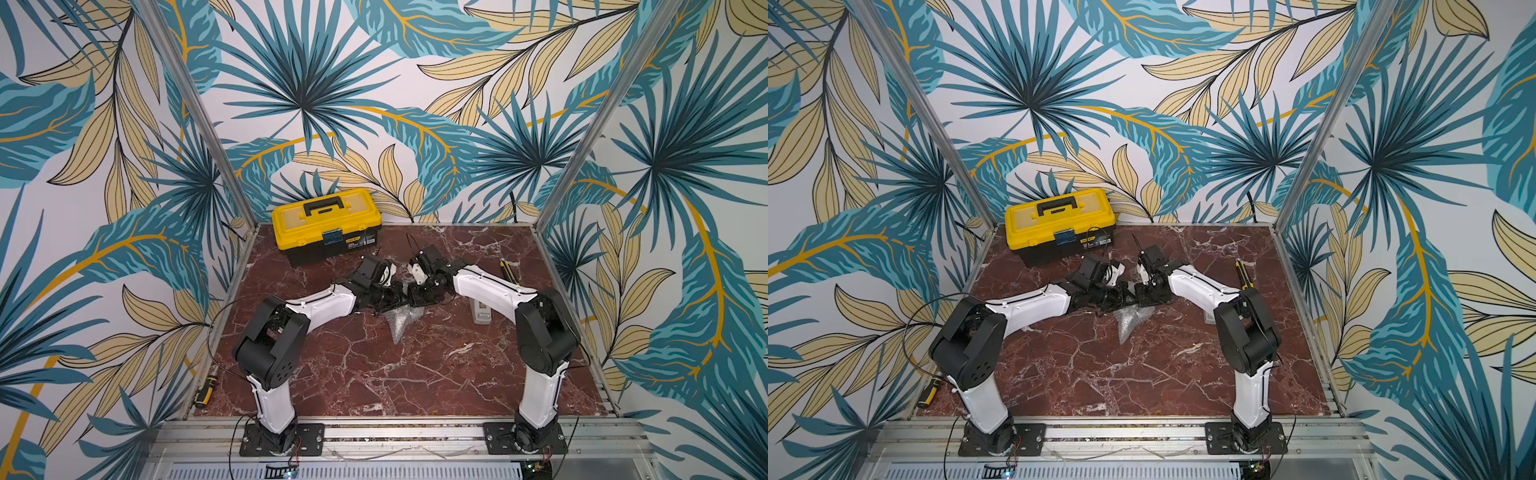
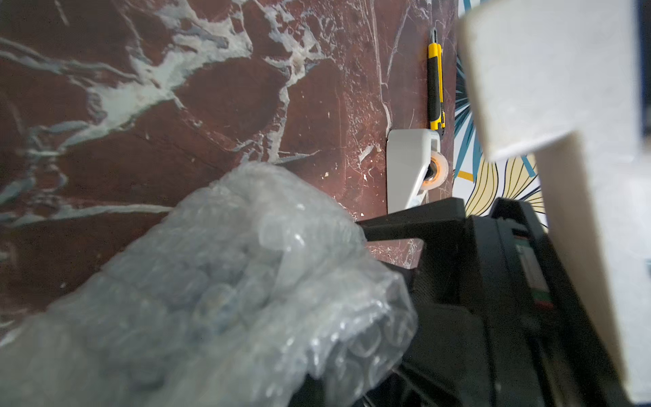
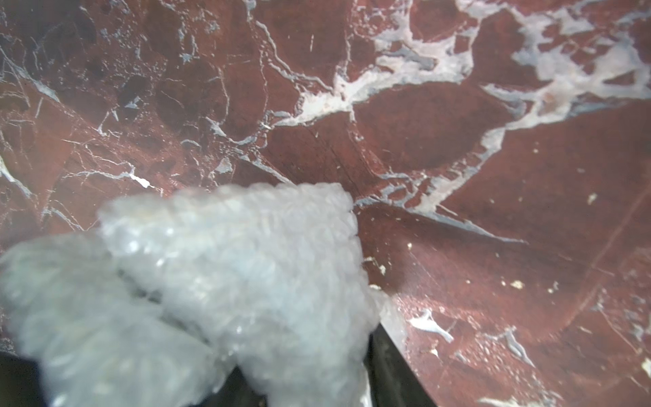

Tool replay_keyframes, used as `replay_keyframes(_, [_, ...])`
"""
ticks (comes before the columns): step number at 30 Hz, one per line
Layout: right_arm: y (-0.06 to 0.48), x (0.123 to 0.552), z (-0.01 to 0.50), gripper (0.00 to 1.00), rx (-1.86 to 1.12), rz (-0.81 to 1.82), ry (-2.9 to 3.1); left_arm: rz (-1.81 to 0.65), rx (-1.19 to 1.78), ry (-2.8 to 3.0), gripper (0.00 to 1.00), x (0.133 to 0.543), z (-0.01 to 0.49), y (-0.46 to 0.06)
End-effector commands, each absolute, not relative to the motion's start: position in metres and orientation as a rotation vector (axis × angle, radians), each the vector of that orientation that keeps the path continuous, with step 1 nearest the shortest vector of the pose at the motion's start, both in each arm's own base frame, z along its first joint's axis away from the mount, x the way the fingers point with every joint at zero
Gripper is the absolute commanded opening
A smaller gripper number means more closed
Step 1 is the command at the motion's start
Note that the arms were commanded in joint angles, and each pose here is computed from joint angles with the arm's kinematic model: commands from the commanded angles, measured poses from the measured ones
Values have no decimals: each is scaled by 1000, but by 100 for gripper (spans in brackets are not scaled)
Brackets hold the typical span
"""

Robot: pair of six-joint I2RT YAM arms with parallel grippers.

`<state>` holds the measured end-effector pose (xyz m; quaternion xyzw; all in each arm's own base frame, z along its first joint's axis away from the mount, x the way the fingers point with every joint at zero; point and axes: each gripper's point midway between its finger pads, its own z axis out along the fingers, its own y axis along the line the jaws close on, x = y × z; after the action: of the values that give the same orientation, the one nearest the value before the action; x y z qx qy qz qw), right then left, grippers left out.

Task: Wrap mugs in bubble wrap
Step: Wrap the mug in bubble wrap.

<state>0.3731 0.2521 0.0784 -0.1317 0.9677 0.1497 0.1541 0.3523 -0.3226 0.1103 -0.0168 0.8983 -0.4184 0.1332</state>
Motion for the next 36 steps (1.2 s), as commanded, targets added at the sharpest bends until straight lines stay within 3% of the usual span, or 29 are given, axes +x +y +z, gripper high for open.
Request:
replay_keyframes(1, [263, 342, 96, 48, -431, 537, 2800, -1177, -82, 2589, 0, 366, 98, -323])
replay_keyframes(17, [265, 345, 136, 59, -405, 592, 2686, -1142, -149, 2610, 0, 365, 89, -302])
replay_keyframes(26, [272, 347, 125, 51, -366, 641, 2712, -1135, -158, 2600, 0, 367, 93, -299])
replay_keyframes(36, [260, 344, 106, 61, -340, 550, 2713, -1192, -141, 2592, 0, 374, 100, -311])
